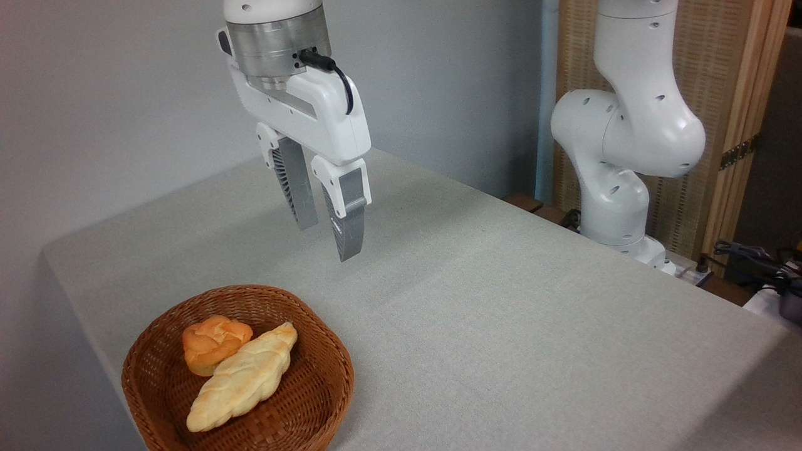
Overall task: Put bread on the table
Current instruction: 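Move the open gripper over the orange bread roll in the basket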
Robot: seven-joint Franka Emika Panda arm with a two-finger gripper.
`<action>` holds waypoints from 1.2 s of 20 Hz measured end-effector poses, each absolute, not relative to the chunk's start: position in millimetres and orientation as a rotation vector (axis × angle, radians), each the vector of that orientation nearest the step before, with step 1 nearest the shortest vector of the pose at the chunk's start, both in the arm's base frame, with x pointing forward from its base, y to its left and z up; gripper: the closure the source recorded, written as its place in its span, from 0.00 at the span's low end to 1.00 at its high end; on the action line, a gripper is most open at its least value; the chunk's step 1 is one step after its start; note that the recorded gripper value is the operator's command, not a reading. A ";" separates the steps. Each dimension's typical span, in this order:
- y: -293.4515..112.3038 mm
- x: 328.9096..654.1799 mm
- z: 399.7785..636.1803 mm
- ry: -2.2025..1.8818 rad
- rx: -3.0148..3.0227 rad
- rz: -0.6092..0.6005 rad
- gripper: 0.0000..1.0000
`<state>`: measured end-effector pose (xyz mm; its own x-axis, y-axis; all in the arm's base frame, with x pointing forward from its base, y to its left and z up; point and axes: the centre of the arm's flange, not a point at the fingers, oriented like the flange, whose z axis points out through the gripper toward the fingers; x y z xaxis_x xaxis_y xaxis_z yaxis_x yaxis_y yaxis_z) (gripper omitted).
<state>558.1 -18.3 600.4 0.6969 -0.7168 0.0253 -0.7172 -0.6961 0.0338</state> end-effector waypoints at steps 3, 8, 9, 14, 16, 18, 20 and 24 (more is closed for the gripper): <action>-18.1 561.2 599.1 -1.199 2.851 0.041 0.00; -18.1 566.3 591.3 -1.197 2.849 0.034 0.00; -18.1 566.3 591.3 -1.197 2.849 0.034 0.00; -18.4 566.3 591.3 -1.198 2.849 0.034 0.00; -18.7 566.8 591.4 -1.199 2.850 0.039 0.00; -20.1 571.4 590.6 -1.204 2.857 0.075 0.00; -21.9 578.8 586.2 -1.210 2.863 0.117 0.00; -34.1 602.4 566.6 -1.236 2.864 0.224 0.00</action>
